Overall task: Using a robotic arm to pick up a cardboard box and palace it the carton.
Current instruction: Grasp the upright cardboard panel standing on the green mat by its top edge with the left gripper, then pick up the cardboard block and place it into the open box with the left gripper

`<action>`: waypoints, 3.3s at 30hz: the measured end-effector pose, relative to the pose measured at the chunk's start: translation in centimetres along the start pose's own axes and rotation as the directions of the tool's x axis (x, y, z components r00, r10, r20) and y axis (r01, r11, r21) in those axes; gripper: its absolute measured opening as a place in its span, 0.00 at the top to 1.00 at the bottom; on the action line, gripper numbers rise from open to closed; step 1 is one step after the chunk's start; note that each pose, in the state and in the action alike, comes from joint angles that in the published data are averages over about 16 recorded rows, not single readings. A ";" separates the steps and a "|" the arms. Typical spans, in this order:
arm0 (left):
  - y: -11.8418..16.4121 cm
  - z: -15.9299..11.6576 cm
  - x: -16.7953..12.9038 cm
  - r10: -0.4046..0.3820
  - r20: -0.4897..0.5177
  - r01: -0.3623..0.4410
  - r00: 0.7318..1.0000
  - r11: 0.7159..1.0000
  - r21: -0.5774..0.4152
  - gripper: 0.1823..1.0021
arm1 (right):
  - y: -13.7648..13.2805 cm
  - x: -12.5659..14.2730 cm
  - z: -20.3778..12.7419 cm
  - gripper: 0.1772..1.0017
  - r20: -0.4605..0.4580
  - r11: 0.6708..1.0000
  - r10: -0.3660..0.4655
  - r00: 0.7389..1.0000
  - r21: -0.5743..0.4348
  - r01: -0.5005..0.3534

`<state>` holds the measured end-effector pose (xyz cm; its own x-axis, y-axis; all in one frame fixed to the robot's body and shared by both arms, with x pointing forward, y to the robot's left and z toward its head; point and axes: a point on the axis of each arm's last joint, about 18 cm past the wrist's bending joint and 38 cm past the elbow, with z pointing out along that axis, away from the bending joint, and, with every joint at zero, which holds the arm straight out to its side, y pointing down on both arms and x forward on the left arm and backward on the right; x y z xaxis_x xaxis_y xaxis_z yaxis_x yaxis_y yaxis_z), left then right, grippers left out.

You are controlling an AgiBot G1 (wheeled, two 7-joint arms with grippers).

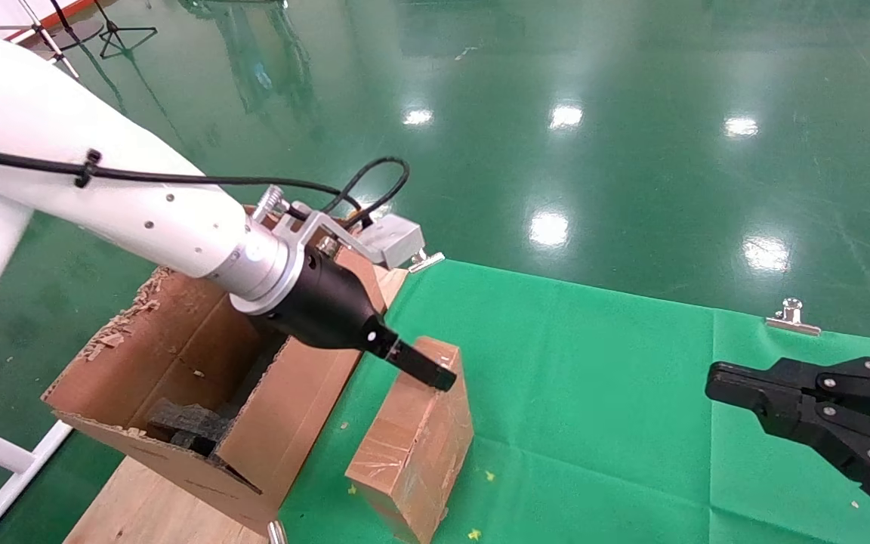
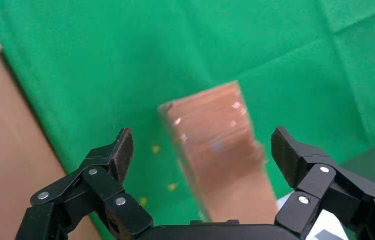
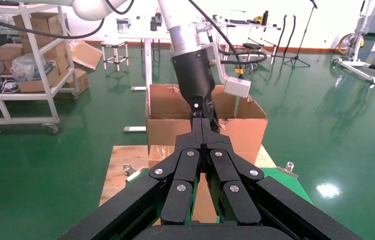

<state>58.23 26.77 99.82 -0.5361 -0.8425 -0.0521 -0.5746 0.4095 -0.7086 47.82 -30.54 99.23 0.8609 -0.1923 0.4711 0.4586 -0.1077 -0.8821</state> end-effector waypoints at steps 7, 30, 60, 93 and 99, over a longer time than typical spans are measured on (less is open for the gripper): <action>0.1 1.3 0.6 -0.026 0.024 0.028 0.999 0.999 -0.044 0.00 | 0.0 0.0 0.0 0.98 0.000 1.000 0.000 1.000 0.000 0.000; -0.1 2.9 1.7 0.037 0.043 -0.033 0.998 0.995 -0.095 0.01 | 0.0 0.0 0.0 0.95 0.000 1.000 0.000 1.000 0.000 0.000; -1.4 1.2 1.3 0.051 0.035 -0.050 0.998 0.998 -0.036 0.56 | 0.0 0.0 0.0 0.30 0.000 1.000 0.000 1.000 0.000 0.000; 3.3 -16.6 -16.8 0.006 0.447 -0.111 0.895 0.971 0.210 0.71 | 0.0 0.0 0.0 0.00 0.000 1.000 0.000 1.000 0.000 0.000; 7.2 -14.2 -20.9 -0.062 0.462 -0.029 0.885 0.982 0.186 0.72 | 0.0 0.0 0.0 0.00 0.000 1.000 0.000 1.000 0.000 0.000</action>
<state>56.57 52.30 105.79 -0.1529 -0.9323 -0.3277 -0.4344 0.3613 -0.8251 47.83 -30.55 99.23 0.8610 -0.1928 0.4707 0.4583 -0.1074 -0.8823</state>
